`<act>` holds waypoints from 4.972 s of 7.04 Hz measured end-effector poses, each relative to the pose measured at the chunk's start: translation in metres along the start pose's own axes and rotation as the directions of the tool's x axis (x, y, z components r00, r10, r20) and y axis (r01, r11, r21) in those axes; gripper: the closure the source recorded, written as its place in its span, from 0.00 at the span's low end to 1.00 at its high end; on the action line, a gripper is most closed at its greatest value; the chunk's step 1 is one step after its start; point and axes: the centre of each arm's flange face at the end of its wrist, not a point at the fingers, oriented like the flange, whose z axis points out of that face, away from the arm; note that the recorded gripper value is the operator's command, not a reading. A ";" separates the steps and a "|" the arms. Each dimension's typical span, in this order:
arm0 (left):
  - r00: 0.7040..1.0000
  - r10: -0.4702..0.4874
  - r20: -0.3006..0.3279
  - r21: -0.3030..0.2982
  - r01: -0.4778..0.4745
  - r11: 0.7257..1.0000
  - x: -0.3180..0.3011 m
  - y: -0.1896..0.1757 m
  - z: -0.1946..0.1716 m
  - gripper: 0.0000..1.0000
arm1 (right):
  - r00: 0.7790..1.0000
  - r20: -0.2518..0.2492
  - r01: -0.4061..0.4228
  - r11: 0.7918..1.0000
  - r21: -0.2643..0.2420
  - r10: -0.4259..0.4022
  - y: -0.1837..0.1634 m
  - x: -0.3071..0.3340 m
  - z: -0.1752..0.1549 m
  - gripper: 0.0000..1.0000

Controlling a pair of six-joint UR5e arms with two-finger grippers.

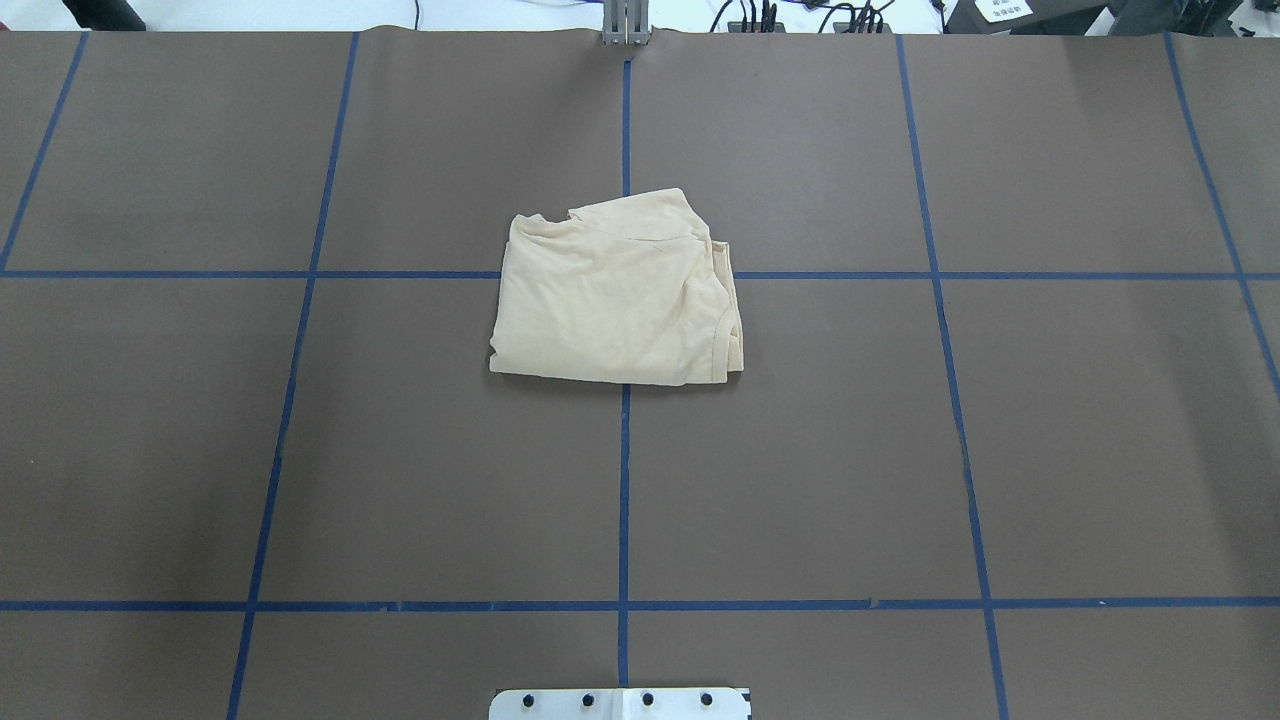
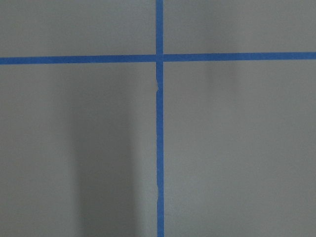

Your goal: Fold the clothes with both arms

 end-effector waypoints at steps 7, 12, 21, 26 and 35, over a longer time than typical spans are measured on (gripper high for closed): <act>0.997 -0.065 -0.029 0.001 0.065 0.998 0.003 0.000 0.000 0.00 | 1.000 0.007 -0.028 0.999 0.032 0.028 0.005 0.012 -0.014 0.00; 0.993 -0.108 -0.050 -0.002 0.108 0.994 0.004 0.000 0.002 0.00 | 1.000 0.000 -0.030 0.999 0.033 0.030 0.004 0.013 -0.015 0.00; 0.993 -0.111 -0.050 0.000 0.111 0.994 0.005 -0.001 0.001 0.00 | 0.996 -0.084 -0.022 0.996 0.082 0.029 -0.003 0.014 -0.023 0.00; 0.993 -0.111 -0.049 -0.001 0.111 0.994 0.004 -0.001 0.001 0.00 | 0.996 -0.081 -0.025 0.996 0.083 0.032 -0.004 0.013 -0.023 0.00; 0.987 -0.123 -0.100 -0.010 0.123 0.992 0.007 -0.001 0.004 0.00 | 0.999 -0.014 -0.029 0.997 0.078 0.030 -0.003 0.008 -0.022 0.00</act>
